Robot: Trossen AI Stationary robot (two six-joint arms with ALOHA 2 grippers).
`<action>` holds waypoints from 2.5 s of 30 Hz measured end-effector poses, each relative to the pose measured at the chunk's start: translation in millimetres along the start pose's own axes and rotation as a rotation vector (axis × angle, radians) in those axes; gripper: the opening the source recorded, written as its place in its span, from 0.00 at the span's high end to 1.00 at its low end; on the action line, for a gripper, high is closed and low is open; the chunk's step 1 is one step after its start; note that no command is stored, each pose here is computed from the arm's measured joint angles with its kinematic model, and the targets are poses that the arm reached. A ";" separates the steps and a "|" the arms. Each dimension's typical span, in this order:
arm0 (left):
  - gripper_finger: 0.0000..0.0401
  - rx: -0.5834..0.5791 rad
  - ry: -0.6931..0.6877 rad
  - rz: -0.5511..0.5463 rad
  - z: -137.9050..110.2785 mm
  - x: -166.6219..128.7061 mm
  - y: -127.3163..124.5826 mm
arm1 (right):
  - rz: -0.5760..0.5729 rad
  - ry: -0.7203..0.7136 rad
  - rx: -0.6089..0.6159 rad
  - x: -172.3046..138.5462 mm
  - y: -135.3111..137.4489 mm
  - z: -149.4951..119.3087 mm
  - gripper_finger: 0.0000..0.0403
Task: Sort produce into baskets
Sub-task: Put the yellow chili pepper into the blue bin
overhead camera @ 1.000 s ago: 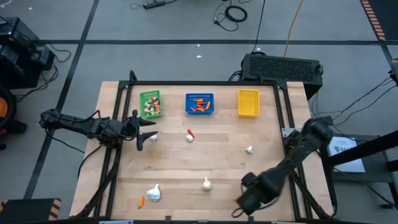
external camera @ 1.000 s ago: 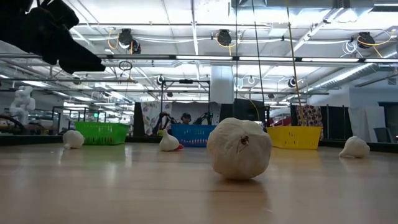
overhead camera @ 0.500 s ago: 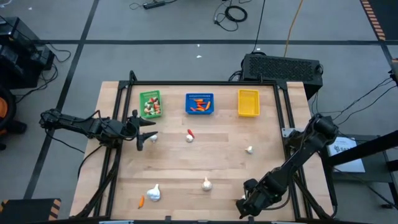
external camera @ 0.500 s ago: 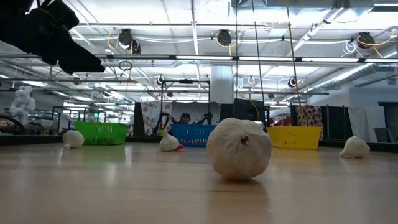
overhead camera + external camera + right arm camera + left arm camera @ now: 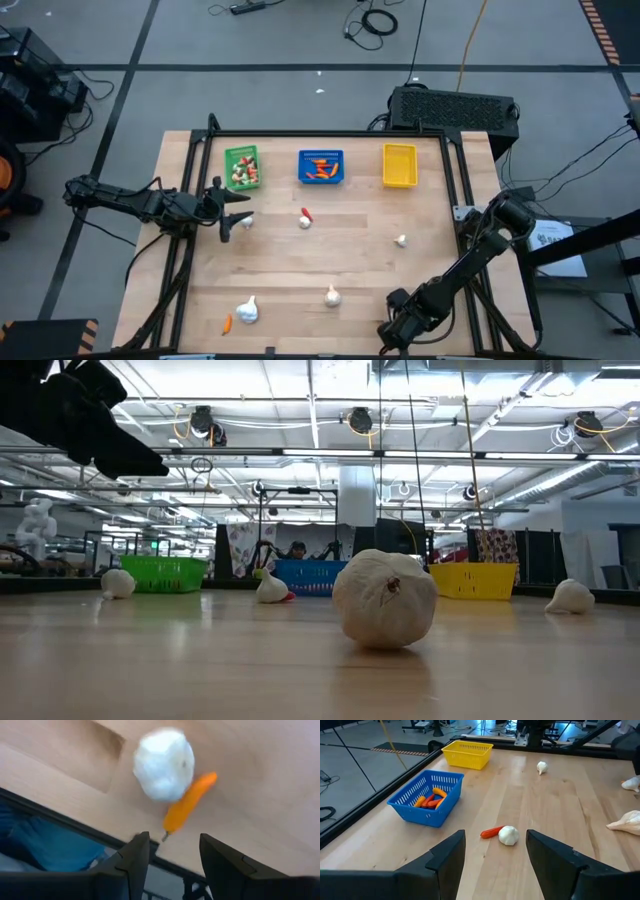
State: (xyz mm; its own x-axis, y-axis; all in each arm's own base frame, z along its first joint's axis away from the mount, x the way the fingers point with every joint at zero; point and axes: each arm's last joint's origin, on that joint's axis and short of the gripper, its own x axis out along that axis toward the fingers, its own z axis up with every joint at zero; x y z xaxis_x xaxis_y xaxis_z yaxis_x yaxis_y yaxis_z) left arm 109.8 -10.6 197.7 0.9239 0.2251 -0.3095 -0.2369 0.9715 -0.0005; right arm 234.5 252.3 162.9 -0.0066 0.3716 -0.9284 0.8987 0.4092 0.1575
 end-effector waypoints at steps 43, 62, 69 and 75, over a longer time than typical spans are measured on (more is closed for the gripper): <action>0.46 0.002 0.000 0.000 0.0 0.0 0.0 | -0.125 -0.014 -0.113 21.5 -2.6 16.5 0.85; 0.46 0.005 0.000 0.002 0.0 0.0 0.1 | -0.018 -0.428 -0.046 -74.6 -17.3 53.6 0.90; 0.46 0.003 -0.002 0.005 0.1 0.0 0.1 | 0.112 -0.707 -0.184 -100.8 9.1 126.0 0.90; 0.46 0.001 -0.005 0.006 0.4 0.0 0.2 | 0.238 -0.916 -0.330 -143.6 21.0 209.8 0.90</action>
State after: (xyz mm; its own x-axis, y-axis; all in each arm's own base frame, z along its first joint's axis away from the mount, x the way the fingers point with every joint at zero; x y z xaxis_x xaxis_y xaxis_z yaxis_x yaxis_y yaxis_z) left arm 109.9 -10.4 198.1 0.9238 0.2318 -0.3048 -0.2425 0.9701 0.0027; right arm 346.3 32.7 228.9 0.6230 -0.2538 -0.7399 0.6648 0.6703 0.3298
